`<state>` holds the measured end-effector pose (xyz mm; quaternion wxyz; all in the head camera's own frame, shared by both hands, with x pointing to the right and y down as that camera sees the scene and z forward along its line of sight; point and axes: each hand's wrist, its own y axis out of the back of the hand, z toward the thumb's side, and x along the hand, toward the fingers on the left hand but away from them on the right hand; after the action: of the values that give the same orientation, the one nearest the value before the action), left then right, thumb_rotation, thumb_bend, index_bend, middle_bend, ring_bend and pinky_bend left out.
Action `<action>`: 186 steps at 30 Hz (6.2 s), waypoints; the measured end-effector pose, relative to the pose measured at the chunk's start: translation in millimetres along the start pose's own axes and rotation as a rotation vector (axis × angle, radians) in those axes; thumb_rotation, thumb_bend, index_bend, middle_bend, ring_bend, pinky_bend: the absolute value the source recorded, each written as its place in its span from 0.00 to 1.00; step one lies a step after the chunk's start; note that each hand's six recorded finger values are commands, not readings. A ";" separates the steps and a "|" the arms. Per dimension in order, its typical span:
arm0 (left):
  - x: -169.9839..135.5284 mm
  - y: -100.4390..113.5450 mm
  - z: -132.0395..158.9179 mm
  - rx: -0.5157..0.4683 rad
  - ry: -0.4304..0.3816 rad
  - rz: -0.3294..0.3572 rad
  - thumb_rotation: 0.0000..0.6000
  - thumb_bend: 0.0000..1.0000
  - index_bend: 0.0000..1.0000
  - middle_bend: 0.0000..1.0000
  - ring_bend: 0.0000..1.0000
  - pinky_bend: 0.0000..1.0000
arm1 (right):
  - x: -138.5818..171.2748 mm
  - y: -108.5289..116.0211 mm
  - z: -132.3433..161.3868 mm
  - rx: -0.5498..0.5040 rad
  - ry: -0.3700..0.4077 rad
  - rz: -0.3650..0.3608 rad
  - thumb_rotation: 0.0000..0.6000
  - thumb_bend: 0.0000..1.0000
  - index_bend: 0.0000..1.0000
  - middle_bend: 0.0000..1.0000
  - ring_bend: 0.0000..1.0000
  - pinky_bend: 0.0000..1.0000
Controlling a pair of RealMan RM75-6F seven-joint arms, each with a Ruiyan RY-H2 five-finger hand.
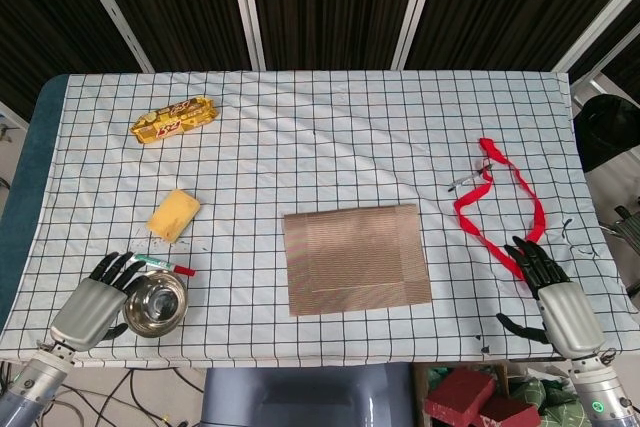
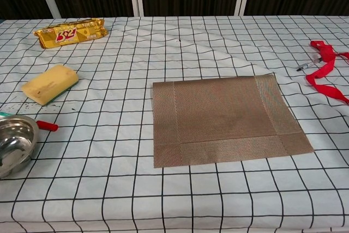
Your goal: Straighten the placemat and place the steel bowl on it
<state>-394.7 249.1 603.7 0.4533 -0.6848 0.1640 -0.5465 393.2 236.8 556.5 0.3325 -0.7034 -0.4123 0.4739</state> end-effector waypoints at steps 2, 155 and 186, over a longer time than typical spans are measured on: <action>1.1 5.5 1.0 -0.010 0.000 0.014 1.00 0.08 0.26 0.14 0.06 0.11 | -0.1 0.1 0.0 -0.002 -0.001 0.000 1.00 0.13 0.08 0.00 0.00 0.17; 21.1 47.5 135.5 -0.080 -0.235 0.079 1.00 0.44 0.70 0.30 0.10 0.16 | -5.7 16.1 -8.1 -0.137 -0.052 -0.050 1.00 0.13 0.08 0.00 0.00 0.17; 195.7 100.7 74.8 -0.876 0.376 0.077 1.00 0.43 0.67 0.28 0.09 0.13 | -6.1 15.3 -8.9 -0.130 -0.056 -0.044 1.00 0.13 0.08 0.00 0.00 0.17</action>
<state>-232.1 87.2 641.1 0.1044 -0.6941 0.4834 -0.5231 404.4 224.0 548.6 0.2851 -0.7007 -0.4667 0.4582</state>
